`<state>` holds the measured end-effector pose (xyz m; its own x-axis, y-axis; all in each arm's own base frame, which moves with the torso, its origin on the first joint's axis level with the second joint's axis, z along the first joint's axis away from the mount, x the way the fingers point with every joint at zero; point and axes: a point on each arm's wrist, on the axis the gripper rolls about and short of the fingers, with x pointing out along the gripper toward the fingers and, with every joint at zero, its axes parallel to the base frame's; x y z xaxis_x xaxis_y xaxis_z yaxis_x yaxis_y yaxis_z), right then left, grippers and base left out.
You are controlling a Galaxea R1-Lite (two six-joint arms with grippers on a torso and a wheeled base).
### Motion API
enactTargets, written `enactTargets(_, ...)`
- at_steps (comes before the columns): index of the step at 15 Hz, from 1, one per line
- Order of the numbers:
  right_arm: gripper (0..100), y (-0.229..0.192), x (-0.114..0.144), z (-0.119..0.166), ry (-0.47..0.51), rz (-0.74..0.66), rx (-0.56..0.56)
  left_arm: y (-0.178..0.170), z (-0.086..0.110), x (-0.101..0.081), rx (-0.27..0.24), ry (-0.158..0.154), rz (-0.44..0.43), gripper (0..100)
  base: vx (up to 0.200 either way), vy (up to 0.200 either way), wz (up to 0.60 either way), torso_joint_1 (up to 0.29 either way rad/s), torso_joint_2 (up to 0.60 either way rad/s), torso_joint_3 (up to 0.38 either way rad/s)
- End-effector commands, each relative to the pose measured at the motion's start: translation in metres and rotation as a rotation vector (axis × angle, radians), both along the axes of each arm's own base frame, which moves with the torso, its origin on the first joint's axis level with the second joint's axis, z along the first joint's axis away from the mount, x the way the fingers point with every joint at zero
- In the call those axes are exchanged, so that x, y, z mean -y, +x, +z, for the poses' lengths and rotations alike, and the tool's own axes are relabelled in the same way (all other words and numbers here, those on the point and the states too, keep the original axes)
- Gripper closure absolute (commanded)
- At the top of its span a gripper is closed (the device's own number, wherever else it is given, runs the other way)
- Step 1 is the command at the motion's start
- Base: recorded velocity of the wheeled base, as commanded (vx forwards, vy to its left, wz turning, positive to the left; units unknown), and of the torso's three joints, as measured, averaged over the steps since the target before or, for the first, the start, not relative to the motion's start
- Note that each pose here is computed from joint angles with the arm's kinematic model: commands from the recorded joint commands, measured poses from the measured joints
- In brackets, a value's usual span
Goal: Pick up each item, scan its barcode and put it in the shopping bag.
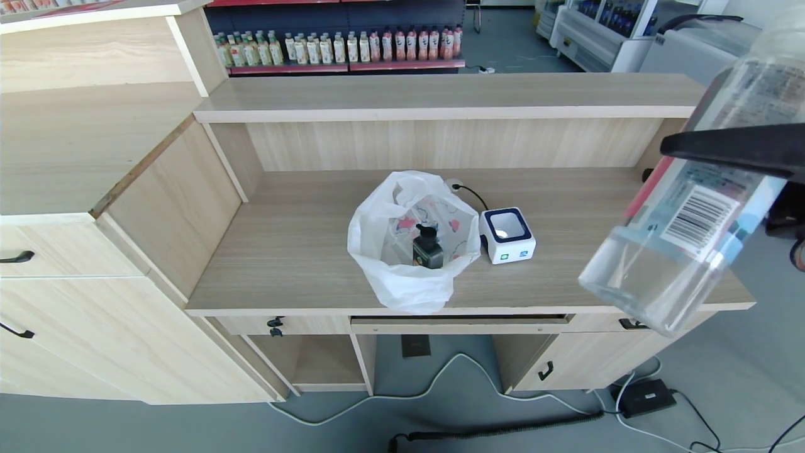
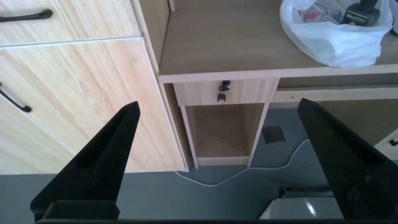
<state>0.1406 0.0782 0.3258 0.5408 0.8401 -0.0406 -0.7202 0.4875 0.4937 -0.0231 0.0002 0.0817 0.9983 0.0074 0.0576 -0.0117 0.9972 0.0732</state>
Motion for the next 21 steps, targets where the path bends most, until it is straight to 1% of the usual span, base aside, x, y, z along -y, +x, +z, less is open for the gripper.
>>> enactTargets(1,100,-0.016,-0.003,0.000,0.001,0.048,0.027,0.000,0.000,0.000,0.001,0.000,0.000,0,0.000,0.000,0.00,0.000,0.00,0.000)
enactTargets(3,100,-0.026,0.000,-0.013,-0.038,0.049,0.046,0.000,0.000,0.000,0.001,0.000,0.000,0,0.000,0.000,0.00,0.000,0.00,0.000)
enactTargets(4,100,-0.032,0.004,-0.019,-0.040,0.052,0.043,0.000,0.000,0.000,0.001,0.000,0.000,0,0.000,0.000,0.00,0.000,0.00,0.000)
enactTargets(10,100,-0.037,0.007,-0.023,-0.051,0.049,0.037,0.000,0.000,0.000,0.001,0.000,0.000,0,0.000,0.000,0.00,0.000,0.00,0.000)
enactTargets(14,100,-0.036,0.006,-0.034,-0.130,0.056,0.036,0.000,0.000,0.000,0.001,0.000,0.000,0,0.000,0.000,0.00,0.000,0.00,0.000)
enactTargets(18,100,-0.037,0.003,-0.026,-0.119,0.079,0.062,0.000,0.000,0.000,0.001,0.000,0.000,0,0.000,0.000,0.00,0.000,0.00,0.000)
enactTargets(20,100,-0.041,0.001,-0.014,-0.095,0.112,0.093,0.000,0.000,0.000,0.001,0.000,0.000,0,0.000,0.000,0.00,0.000,0.00,0.000)
enactTargets(21,100,-0.042,0.000,-0.013,-0.093,0.124,0.091,0.000,0.000,0.000,0.001,0.000,0.000,0,0.000,0.000,0.00,0.000,0.00,0.000)
